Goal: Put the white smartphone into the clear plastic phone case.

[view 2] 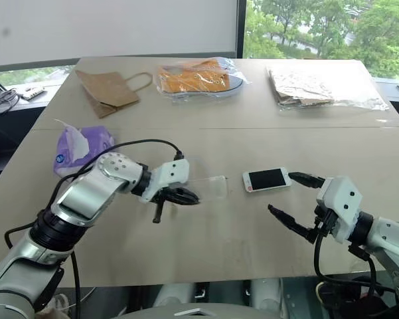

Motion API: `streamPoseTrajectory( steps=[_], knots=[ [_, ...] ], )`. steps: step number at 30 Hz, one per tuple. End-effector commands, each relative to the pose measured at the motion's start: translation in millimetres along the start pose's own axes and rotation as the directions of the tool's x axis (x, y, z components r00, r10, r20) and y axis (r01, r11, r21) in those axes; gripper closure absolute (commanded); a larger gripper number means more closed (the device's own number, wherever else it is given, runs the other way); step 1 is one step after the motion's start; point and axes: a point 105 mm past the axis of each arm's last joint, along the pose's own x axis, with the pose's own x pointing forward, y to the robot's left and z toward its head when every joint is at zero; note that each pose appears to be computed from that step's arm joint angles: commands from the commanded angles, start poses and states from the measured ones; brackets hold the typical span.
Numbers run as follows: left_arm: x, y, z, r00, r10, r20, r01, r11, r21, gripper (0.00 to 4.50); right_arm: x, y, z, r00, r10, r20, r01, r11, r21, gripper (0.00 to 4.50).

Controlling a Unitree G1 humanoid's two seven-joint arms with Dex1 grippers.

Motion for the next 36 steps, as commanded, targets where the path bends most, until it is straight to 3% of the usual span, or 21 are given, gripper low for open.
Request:
streamPoseTrajectory(
  steps=[1,16,20,25,26,27,29,32,36],
  knots=[
    [3.2,0.3,13.4,1.0,0.006,0.017,-0.007,0.999,0.049,4.46,-1.5,2.1,8.7,1.0,-0.007,0.021,0.008,0.999,-0.044,0.0],
    [7.0,11.1,-0.4,1.0,-0.003,-0.012,0.004,0.997,0.082,4.46,-21.4,5.1,-13.3,0.986,0.076,-0.146,-0.086,0.994,-0.063,0.0],
    [8.0,13.0,1.3,0.999,-0.009,0.032,0.006,0.997,0.083,3.27,-22.3,1.2,-8.4,0.989,0.077,-0.13,-0.088,0.993,-0.084,0.0],
    [-4.8,5.1,13.9,0.981,-0.018,0.194,0.007,0.998,0.058,0.75,-12.8,-7.9,0.3,0.991,0.059,-0.117,-0.083,0.975,-0.205,0.0],
    [-12.1,3.9,15.5,0.972,0.002,0.233,-0.013,0.999,0.044,0.25,-9.7,-9.6,-3.4,0.984,0.071,-0.164,-0.107,0.97,-0.219,0.0],
    [-21.2,0.5,16.2,0.962,0.016,0.273,-0.024,0.999,0.027,0.05,-6.7,-11.8,-8.9,0.969,0.091,-0.23,-0.144,0.964,-0.222,0.0],
    [-36.5,-6.0,15.7,0.943,0.047,0.331,-0.05,0.999,-0.001,0.05,-1.7,-19.5,-15.4,0.944,0.109,-0.312,-0.179,0.962,-0.206,0.0],
    [-55.2,-10.1,7.4,0.915,0.147,0.376,-0.132,0.989,-0.067,0.05,9.5,-33.5,-15.7,0.922,0.15,-0.357,-0.207,0.97,-0.129,0.0],
    [-72.4,-17.6,12.6,0.815,0.256,0.52,-0.211,0.967,-0.144,0.05,26.5,-47.4,-14.6,0.901,0.192,-0.389,-0.265,0.953,-0.144,0.0]
  ],
)
